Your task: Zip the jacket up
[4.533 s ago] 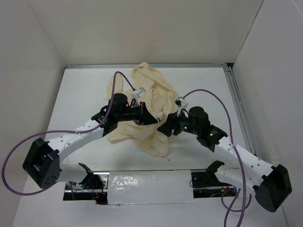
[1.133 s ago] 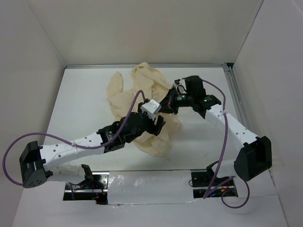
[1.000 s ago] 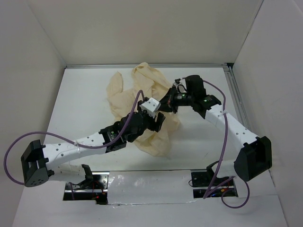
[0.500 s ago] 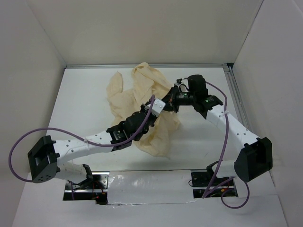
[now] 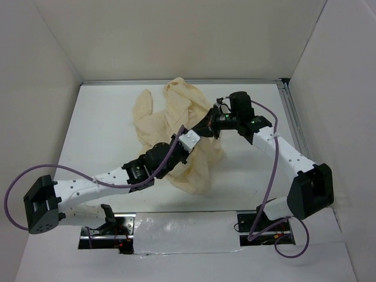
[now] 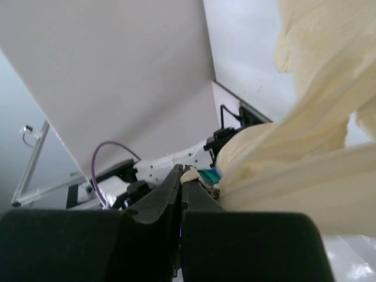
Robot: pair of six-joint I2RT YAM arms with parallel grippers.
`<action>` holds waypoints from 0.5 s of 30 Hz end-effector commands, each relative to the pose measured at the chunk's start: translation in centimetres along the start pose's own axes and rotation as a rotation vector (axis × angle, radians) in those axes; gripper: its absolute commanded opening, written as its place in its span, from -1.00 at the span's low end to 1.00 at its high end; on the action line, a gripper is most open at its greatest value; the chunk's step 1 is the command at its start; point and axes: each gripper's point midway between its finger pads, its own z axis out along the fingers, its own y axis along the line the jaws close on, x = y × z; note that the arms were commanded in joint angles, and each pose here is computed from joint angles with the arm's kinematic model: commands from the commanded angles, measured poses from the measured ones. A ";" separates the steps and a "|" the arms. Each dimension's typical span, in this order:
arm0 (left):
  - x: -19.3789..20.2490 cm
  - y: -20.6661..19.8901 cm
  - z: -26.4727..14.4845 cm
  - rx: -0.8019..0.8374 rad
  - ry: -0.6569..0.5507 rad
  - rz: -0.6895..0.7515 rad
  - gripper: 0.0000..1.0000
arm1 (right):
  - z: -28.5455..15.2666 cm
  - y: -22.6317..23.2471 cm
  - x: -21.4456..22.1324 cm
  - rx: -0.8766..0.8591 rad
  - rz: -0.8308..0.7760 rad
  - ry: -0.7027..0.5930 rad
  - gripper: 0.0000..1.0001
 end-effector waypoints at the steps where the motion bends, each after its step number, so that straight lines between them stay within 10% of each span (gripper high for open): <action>1: -6.0 -1.3 -2.4 0.121 -0.196 -0.064 -1.00 | 0.2 -1.6 -4.6 0.039 0.001 -0.151 -1.00; 15: -8.6 -2.1 -7.8 0.280 -0.287 -0.118 -1.00 | 1.9 -6.7 -13.2 0.169 -0.154 -0.298 -1.00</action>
